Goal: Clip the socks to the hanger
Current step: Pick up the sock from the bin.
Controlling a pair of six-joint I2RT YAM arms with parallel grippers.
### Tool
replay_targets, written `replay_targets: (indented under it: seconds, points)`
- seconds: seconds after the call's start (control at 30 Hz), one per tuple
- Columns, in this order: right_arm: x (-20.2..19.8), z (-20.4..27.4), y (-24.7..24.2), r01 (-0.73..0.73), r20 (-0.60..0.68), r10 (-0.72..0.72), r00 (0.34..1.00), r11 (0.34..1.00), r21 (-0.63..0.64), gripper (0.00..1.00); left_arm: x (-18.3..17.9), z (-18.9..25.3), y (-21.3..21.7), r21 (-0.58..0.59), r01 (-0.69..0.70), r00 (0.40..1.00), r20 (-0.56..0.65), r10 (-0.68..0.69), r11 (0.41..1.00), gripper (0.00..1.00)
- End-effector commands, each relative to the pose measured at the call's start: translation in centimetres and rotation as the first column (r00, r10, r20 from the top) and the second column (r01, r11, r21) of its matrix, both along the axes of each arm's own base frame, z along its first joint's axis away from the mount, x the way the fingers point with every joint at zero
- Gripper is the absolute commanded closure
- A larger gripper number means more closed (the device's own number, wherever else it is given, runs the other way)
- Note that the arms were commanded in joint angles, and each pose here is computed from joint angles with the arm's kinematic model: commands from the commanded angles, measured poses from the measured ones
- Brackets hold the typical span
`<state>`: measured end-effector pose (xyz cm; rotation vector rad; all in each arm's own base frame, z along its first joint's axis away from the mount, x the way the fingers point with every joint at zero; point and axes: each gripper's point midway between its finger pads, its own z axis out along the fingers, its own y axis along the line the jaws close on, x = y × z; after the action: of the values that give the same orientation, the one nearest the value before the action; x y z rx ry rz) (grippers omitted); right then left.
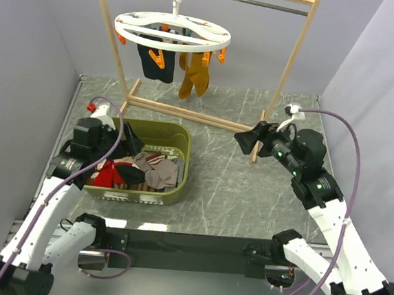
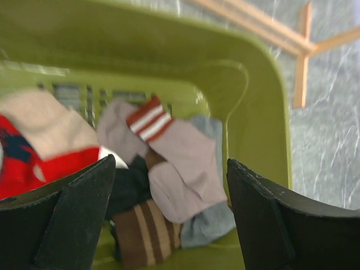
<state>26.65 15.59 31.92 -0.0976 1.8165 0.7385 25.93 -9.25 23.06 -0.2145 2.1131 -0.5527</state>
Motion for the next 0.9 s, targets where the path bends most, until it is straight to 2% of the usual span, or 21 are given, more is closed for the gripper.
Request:
replay_targets:
  seconds: [0.0, 0.1, 0.13, 0.2, 0.37, 0.43, 0.53, 0.6, 0.73, 0.87]
  points:
    - [1.6, 0.8, 0.6, 0.036, 0.023, -0.037, 0.999, 0.999, 0.035, 0.05, 0.0, -2.4, 0.4, 0.018, -0.115, 0.987, -0.11, 0.117, 0.993, 0.15]
    - [2.8, -0.2, 1.6, 0.018, -0.009, -0.018, 1.0, 0.999, 0.028, 0.05, -0.1, -4.6, 0.8, 0.035, -0.214, 0.951, -0.219, 0.217, 0.976, 0.15]
    - [3.5, -0.8, 1.9, 0.015, -0.021, -0.015, 1.0, 1.0, 0.012, 0.05, -0.4, -5.9, 2.0, 0.079, -0.284, 0.921, -0.253, 0.295, 0.956, 0.15]
    - [4.2, -1.0, 2.0, 0.022, -0.028, -0.022, 0.999, 1.0, -0.005, 0.05, -0.5, -7.2, 2.7, 0.082, -0.389, 0.866, -0.305, 0.395, 0.917, 0.14]
    - [5.9, -1.9, 2.4, 0.018, -0.023, -0.019, 1.0, 0.998, -0.059, 0.06, -0.3, -9.8, 3.1, 0.115, -0.456, 0.803, -0.373, 0.464, 0.882, 0.12]
    - [6.4, -2.2, 2.2, 0.032, -0.018, -0.034, 0.999, 0.996, -0.079, 0.06, 0.2, -9.7, 2.5, 0.1, -0.444, 0.811, -0.378, 0.447, 0.89, 0.13]
    - [6.7, -2.3, 1.8, 0.052, -0.016, -0.054, 0.998, 0.993, -0.102, 0.05, 1.5, -8.5, -0.4, 0.047, -0.3, 0.905, -0.301, 0.3, 0.953, 0.13]
    - [6.8, -2.7, 1.7, 0.055, -0.018, -0.057, 0.998, 0.992, -0.117, 0.05, 1.6, -8.0, -2.5, 0.024, -0.221, 0.939, -0.265, 0.22, 0.975, 0.14]
    - [7.8, -2.9, 1.8, 0.043, -0.023, -0.047, 0.999, 0.985, -0.166, 0.05, 1.4, -9.0, -5.2, 0.052, -0.132, 0.95, -0.278, 0.141, 0.99, 0.15]
    - [8.2, -3.3, 2.3, 0.022, -0.048, -0.031, 0.998, 0.984, -0.179, 0.05, 1.6, -10.0, -8.1, 0.142, -0.066, 0.953, -0.284, 0.104, 0.988, 0.15]
